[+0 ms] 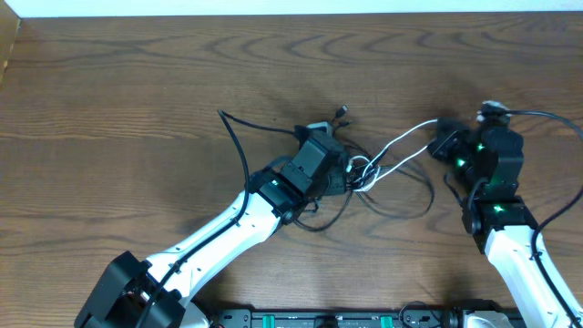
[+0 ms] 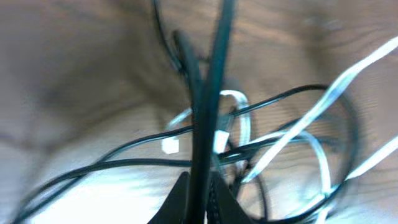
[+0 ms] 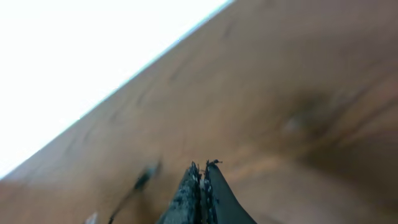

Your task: Untangle cables

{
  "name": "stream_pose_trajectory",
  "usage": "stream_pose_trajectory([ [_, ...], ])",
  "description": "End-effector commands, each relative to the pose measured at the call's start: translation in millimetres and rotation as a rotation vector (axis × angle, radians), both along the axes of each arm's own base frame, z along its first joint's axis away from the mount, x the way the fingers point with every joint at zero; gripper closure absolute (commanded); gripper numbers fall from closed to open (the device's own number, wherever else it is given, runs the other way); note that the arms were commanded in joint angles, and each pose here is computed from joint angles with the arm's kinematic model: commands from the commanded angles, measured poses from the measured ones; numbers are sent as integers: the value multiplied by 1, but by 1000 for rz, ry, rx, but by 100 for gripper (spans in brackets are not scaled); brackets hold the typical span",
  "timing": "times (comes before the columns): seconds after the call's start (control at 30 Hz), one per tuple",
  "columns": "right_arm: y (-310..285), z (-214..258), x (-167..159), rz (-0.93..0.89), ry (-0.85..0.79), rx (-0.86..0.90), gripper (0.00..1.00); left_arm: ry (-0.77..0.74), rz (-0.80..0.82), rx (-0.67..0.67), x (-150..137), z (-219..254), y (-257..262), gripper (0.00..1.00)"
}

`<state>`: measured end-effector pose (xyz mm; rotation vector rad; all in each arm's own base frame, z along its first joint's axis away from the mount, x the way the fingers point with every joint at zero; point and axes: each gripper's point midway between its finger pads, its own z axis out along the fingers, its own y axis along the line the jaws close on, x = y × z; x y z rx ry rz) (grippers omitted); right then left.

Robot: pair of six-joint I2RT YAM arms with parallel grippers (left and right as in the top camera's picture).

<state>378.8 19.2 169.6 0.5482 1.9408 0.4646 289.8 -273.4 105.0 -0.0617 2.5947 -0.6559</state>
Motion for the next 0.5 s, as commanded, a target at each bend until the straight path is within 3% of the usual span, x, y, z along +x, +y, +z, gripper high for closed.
stream_pose_trajectory([
  [0.0,-48,31,6,-200,-116,-116,99,-40,65,142,5,-2,29,92],
  [0.13,-54,79,15,-202,-310,-92,99,-98,198,346,13,-7,74,92],
  [0.23,-53,97,12,-181,-367,-64,99,-138,301,389,20,-2,91,92],
  [0.3,-45,98,9,-130,-361,-39,99,-162,368,311,29,6,84,92],
  [0.47,-5,69,-1,93,-229,32,98,-178,274,47,41,26,31,92],
])
